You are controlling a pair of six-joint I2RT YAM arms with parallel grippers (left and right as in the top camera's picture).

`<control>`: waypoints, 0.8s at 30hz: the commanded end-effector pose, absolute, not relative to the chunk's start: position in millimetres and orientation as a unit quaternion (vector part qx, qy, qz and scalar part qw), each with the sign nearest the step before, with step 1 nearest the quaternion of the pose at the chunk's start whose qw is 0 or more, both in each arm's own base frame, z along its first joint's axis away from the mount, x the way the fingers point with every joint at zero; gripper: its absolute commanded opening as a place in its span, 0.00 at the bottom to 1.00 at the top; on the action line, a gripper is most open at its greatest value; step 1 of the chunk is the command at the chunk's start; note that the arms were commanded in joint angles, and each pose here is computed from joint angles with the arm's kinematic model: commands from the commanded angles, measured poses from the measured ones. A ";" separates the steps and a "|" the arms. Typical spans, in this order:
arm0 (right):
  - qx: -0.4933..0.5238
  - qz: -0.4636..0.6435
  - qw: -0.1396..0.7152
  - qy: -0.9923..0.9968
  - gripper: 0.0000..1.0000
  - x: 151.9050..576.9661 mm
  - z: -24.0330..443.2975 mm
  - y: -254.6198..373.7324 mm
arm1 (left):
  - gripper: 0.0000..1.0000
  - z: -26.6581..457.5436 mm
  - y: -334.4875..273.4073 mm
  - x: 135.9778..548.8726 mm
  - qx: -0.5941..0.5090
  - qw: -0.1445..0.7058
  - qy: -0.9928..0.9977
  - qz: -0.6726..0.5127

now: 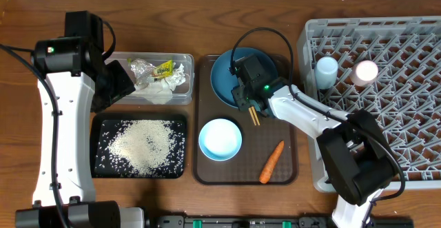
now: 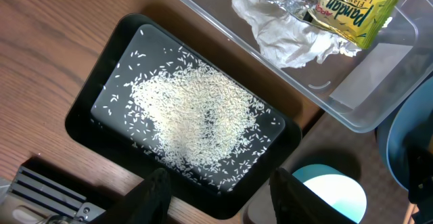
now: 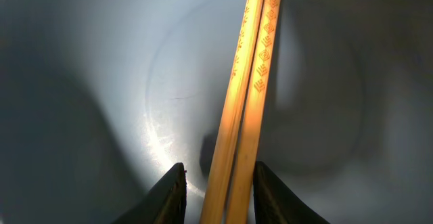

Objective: Sort waste into correct bins and load items into the dishwasher rack
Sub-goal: 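Close the right gripper on the wooden chopsticks on the blue plate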

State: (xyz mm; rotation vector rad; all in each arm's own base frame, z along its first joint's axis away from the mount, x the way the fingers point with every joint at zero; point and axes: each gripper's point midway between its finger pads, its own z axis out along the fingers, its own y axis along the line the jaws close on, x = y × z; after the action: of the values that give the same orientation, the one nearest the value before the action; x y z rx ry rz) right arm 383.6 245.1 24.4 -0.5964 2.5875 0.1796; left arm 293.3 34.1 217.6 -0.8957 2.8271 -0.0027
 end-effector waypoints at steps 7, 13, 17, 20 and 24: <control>-0.207 0.068 0.262 0.940 0.52 395.0 38.8 244.7 | 0.51 214.0 35.5 292.1 -0.304 0.082 0.949 0.001; -0.206 0.081 0.282 0.933 0.56 407.6 68.2 254.8 | 0.51 214.1 35.5 292.2 -0.304 0.082 0.949 0.001; -0.207 0.081 0.279 0.934 0.55 408.3 82.9 257.8 | 0.51 214.1 35.5 292.2 -0.304 0.082 0.949 0.001; -0.192 0.082 0.267 0.941 0.50 404.4 81.4 256.1 | 0.51 214.1 35.5 292.2 -0.304 0.082 0.949 0.001; -0.197 0.099 0.244 0.944 0.41 393.1 75.7 260.5 | 0.51 214.1 35.5 292.2 -0.304 0.082 0.949 0.001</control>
State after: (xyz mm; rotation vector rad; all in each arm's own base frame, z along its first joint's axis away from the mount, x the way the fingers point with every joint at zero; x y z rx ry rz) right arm 397.1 250.0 62.9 -0.5475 2.5899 0.2038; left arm 293.4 34.1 217.5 -0.8956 2.8272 -0.0032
